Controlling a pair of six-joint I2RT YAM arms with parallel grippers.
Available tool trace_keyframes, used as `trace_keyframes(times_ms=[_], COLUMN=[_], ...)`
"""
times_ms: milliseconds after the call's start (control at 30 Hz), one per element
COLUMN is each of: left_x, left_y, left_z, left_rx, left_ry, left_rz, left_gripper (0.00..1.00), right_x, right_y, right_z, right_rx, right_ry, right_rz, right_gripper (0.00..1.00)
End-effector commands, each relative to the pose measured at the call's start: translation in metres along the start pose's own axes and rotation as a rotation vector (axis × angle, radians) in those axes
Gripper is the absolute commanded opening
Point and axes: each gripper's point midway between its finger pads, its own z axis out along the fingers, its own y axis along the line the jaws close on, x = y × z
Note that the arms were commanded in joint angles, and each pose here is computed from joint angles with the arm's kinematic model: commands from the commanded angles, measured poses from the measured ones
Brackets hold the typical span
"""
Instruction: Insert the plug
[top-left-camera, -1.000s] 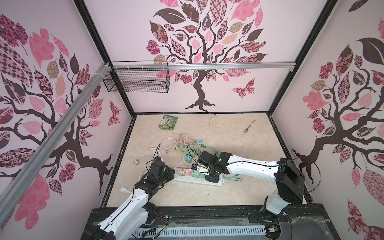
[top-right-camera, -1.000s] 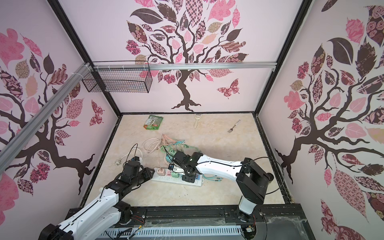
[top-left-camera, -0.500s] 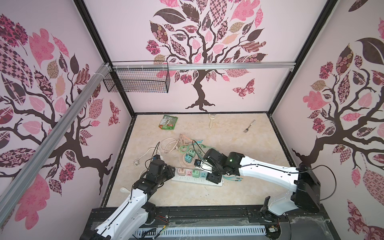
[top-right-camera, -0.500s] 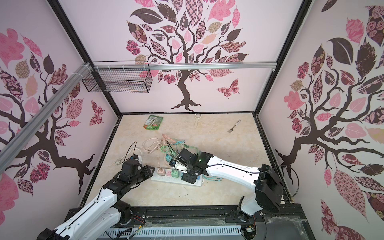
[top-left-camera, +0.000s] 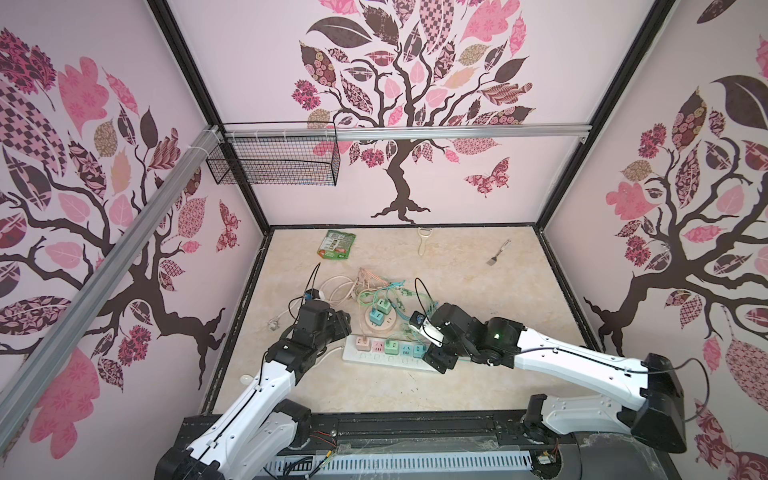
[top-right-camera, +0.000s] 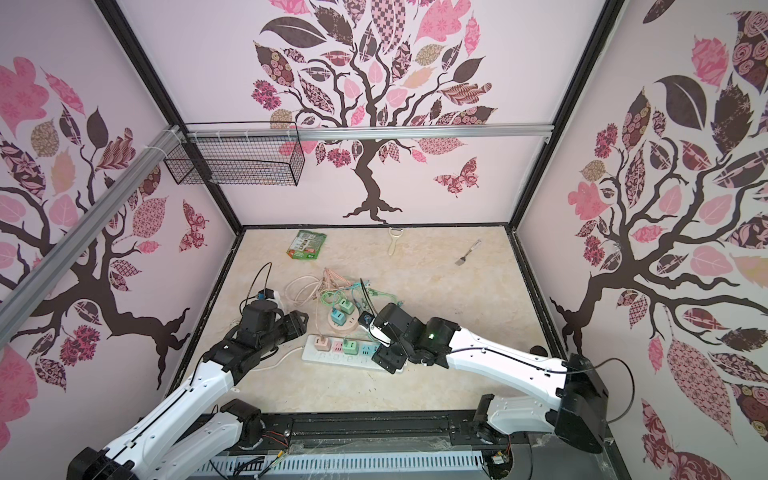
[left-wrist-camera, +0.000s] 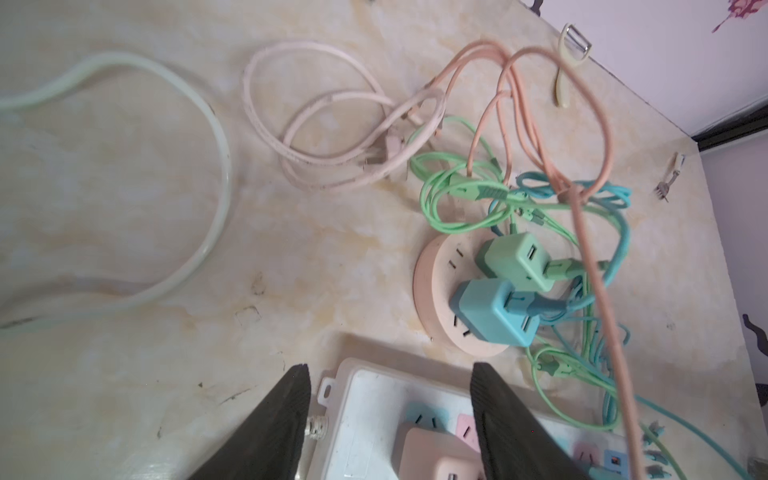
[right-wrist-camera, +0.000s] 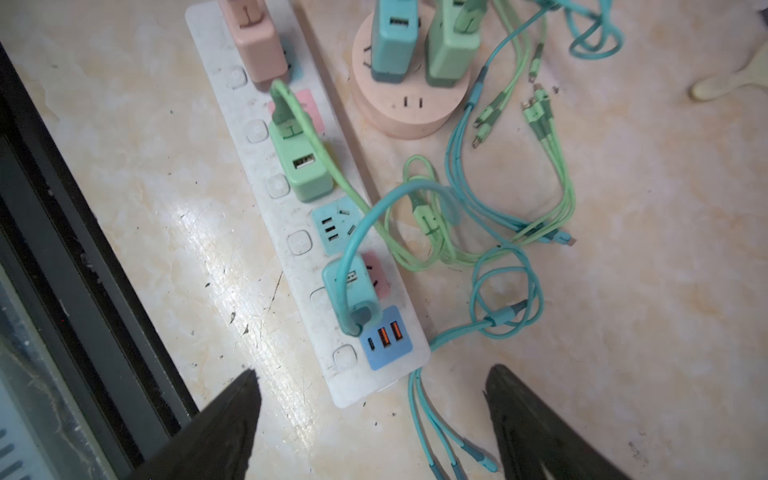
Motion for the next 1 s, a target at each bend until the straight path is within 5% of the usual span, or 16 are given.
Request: trace_keyframes(times_ms=[0, 400, 567, 700, 967], left_x=[-0.038, -0.101, -0.094, -0.096, -0.102], left_y=[-0.001, 0.018, 0.036, 0.054, 0.079], left_z=[-0.017, -0.025, -0.011, 0.003, 0.021], left_rx=[-0.061, -0.255, -0.3, -0.331, -0.38], left_ry=[-0.112, -0.47, -0.535, -0.543, -0.554], left_rz=[0.099, 0.324, 0.327, 0.286, 0.312], left_gripper=[0.69, 0.81, 0.89, 0.9, 0.91], right_x=[-0.028, -0.01, 0.04, 0.069, 0.134], right_y=[-0.033, -0.164, -0.203, -0.216, -0.25], right_z=[-0.027, -0.089, -0.087, -0.078, -0.057], right_rx=[0.116, 0.594, 0.763, 0.896, 0.911], right_ry=[-0.176, -0.552, -0.598, -0.585, -0.586], right_rz=[0.137, 0.516, 0.657, 0.65, 0.828], right_gripper=[0.92, 0.99, 0.99, 0.99, 0.99])
